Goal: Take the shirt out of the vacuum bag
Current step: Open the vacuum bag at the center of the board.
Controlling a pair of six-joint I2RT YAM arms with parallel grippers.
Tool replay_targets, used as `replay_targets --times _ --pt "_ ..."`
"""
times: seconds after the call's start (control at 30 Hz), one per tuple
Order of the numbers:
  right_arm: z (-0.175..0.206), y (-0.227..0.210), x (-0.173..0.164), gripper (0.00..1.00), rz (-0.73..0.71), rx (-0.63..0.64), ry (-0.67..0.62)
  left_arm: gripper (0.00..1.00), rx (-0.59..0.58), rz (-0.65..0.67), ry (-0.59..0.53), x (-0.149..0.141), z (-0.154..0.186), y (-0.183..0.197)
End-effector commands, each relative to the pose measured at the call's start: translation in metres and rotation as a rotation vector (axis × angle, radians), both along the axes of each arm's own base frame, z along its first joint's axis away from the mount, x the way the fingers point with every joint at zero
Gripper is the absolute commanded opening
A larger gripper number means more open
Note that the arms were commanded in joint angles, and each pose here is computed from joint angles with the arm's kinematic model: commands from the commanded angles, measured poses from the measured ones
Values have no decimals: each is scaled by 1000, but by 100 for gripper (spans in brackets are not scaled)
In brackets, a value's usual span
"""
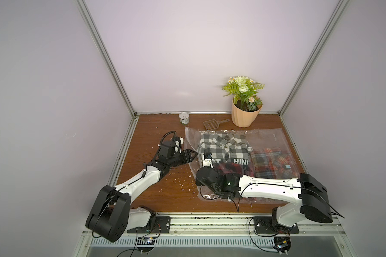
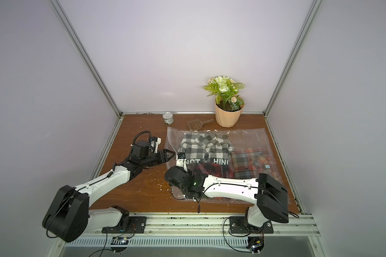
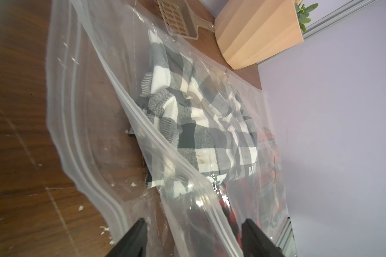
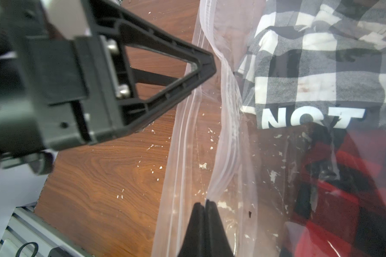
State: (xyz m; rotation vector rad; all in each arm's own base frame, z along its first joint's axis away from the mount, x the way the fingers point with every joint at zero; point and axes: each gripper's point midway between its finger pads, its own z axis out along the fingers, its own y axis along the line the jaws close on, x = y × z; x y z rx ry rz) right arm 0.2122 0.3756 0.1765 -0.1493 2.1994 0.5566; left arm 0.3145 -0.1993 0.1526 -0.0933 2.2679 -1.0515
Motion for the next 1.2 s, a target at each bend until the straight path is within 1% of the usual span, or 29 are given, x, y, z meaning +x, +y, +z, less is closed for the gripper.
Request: replay_targets --times 0.0,0.1,0.13,0.2,0.23,0.3,0.37,0.4,0.53,0.63,0.67,0.73,0.87,1.03,1.17 --pt "17 -6 8 0 -35 1 -54 72 75 88 -69 7 26 22" --pt "17 -6 8 0 -35 -2 -55 72 66 97 -72 8 30 25" --pt "18 -6 8 0 -35 1 -55 70 55 85 -62 8 29 22" --pt "16 -6 8 0 -33 -3 -50 59 37 68 -49 8 25 18" --pt "15 -6 7 0 -35 -3 -49 51 39 65 -48 9 25 17" --pt "15 -6 7 0 -33 -2 -48 42 50 59 -47 11 21 16" --pt "16 -7 7 0 -36 -2 -51 30 72 44 -32 14 15 15" --pt "17 -7 7 0 -35 2 -53 28 82 39 -23 15 10 14" --pt "19 -6 6 0 -31 9 -57 29 94 39 -6 26 -2 13" --pt "18 -5 4 0 -26 11 -56 28 78 13 -4 35 -8 5" --pt "18 -5 4 0 -28 13 -56 27 79 2 7 36 -13 3" --pt "17 -7 4 0 -32 13 -56 22 111 -12 31 39 -24 3" --pt "21 -9 5 0 -38 22 -63 17 122 -15 59 35 -42 4" --pt "25 -3 4 0 -16 41 -69 20 93 -39 70 34 -55 -2" --pt "30 4 1 0 3 48 -78 24 109 -53 89 37 -68 -5"
